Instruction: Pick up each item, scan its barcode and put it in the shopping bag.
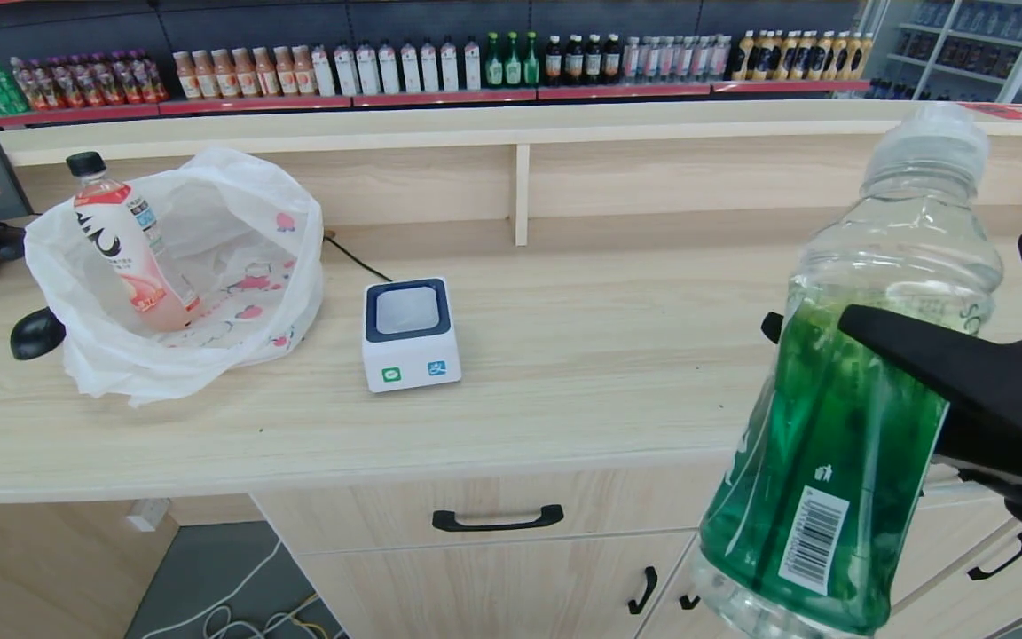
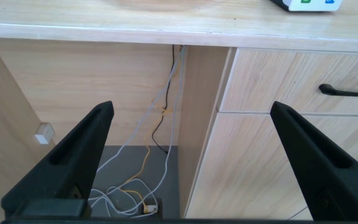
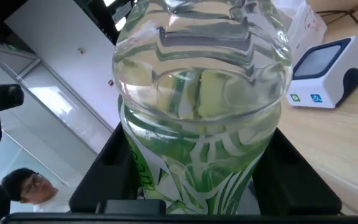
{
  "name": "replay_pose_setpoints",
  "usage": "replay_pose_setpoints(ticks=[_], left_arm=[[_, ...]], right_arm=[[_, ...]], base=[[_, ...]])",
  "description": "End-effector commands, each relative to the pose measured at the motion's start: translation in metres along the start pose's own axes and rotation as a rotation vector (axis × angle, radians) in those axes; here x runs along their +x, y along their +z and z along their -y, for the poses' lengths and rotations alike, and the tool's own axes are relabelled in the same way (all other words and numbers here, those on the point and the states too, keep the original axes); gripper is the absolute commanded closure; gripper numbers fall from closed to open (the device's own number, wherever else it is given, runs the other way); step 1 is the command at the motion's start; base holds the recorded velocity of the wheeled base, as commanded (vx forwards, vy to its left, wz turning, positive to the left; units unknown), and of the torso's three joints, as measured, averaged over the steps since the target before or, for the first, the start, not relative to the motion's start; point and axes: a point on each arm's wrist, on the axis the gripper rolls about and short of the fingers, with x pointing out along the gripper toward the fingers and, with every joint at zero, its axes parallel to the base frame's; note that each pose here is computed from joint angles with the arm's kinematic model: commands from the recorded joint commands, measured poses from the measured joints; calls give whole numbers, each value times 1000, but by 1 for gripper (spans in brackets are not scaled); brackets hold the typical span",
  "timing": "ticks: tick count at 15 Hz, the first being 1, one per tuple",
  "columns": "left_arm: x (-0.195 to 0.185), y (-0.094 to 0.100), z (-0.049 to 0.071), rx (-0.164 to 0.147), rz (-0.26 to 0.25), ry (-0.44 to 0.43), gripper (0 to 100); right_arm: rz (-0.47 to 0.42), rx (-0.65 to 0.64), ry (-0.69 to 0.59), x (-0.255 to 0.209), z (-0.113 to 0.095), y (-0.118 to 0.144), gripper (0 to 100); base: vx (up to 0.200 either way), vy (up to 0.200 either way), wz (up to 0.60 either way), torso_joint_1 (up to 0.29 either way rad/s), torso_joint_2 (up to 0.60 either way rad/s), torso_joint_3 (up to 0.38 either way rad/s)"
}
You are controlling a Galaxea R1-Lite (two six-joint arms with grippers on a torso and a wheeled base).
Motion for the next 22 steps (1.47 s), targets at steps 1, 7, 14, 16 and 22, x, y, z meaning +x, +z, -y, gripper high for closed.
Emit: replay_pose_setpoints(ticks=[1,7,14,16,22], left_arm=[[0,0,0,0,0,-2,0],[0,0,0,0,0,0,0],[0,0,0,0,0,-2,0],[0,0,0,0,0,0,0],[0,0,0,0,0,0,0]], right_arm=[[-13,20,-17,10,15,-1,100],[-29,59,-7,23,24,-3,100],[-61,72,85,46,16,-9,100],[-65,75,99,51,16,-10,100],[-71,84,95,51,16,-13,100]], base=[[0,0,0,0,0,0],[0,0,0,0,0,0],[0,0,0,0,0,0],[0,0,0,0,0,0],[0,0,0,0,0,0]])
